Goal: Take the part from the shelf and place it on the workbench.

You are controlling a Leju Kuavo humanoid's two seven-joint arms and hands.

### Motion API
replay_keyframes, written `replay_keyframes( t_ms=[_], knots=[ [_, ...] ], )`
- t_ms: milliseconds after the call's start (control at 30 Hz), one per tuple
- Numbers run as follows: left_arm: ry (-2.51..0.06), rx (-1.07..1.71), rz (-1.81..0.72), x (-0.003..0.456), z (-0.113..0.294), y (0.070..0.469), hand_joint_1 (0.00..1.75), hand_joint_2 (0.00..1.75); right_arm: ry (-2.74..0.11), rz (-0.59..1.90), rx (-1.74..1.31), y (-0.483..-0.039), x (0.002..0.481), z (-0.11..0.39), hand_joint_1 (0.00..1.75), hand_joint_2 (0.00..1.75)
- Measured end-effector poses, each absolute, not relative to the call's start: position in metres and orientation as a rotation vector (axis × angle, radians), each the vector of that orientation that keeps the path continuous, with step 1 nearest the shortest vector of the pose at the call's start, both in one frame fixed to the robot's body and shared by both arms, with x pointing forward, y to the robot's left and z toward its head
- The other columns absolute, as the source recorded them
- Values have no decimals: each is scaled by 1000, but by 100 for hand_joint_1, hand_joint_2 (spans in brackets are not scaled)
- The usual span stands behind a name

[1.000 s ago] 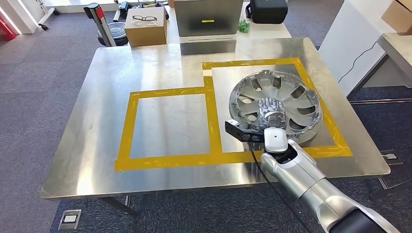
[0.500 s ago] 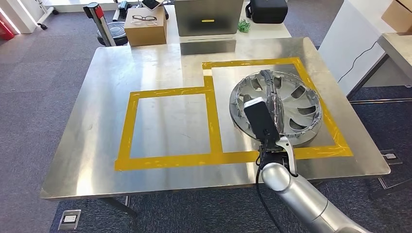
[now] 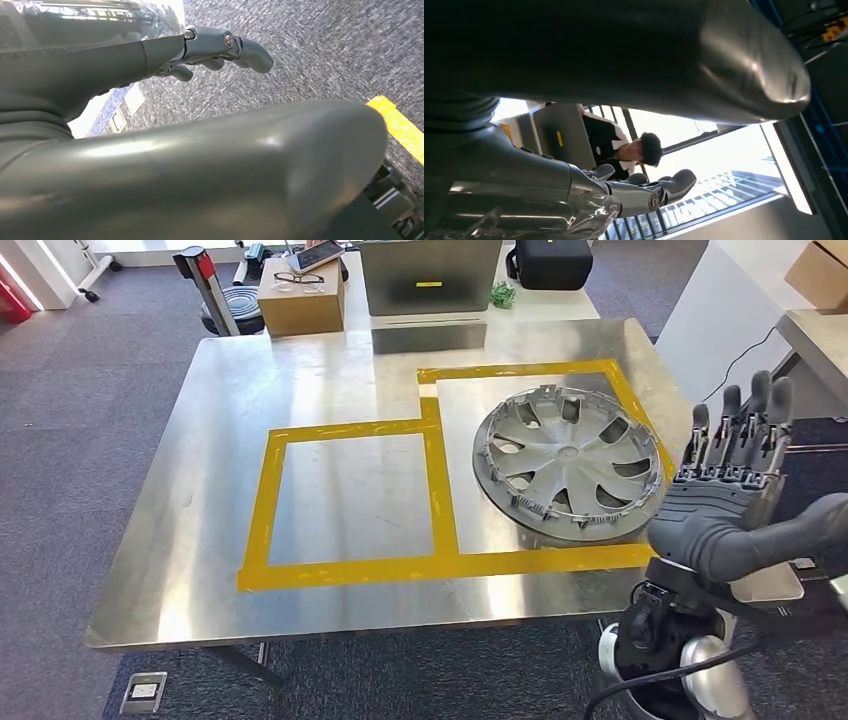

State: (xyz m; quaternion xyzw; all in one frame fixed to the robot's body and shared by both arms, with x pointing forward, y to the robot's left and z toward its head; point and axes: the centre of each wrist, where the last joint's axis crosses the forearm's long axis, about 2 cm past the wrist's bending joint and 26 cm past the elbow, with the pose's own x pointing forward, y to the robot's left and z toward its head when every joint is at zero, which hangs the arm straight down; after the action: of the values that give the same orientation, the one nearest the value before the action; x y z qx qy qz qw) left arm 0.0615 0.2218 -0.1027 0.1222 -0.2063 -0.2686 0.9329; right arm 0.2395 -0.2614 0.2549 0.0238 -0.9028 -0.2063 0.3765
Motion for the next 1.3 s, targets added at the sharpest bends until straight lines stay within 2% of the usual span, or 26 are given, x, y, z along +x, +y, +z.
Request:
replay_keyframes(
  t_ms=[400, 1300],
  knots=[
    [-418, 239, -528, 64, -103, 224, 0, 0, -2417, -595, 59, -275, 216, 279, 0, 0],
    [-408, 241, -532, 66, -103, 229, 0, 0, -2471, -542, 42, -271, 214, 293, 0, 0]
  ],
)
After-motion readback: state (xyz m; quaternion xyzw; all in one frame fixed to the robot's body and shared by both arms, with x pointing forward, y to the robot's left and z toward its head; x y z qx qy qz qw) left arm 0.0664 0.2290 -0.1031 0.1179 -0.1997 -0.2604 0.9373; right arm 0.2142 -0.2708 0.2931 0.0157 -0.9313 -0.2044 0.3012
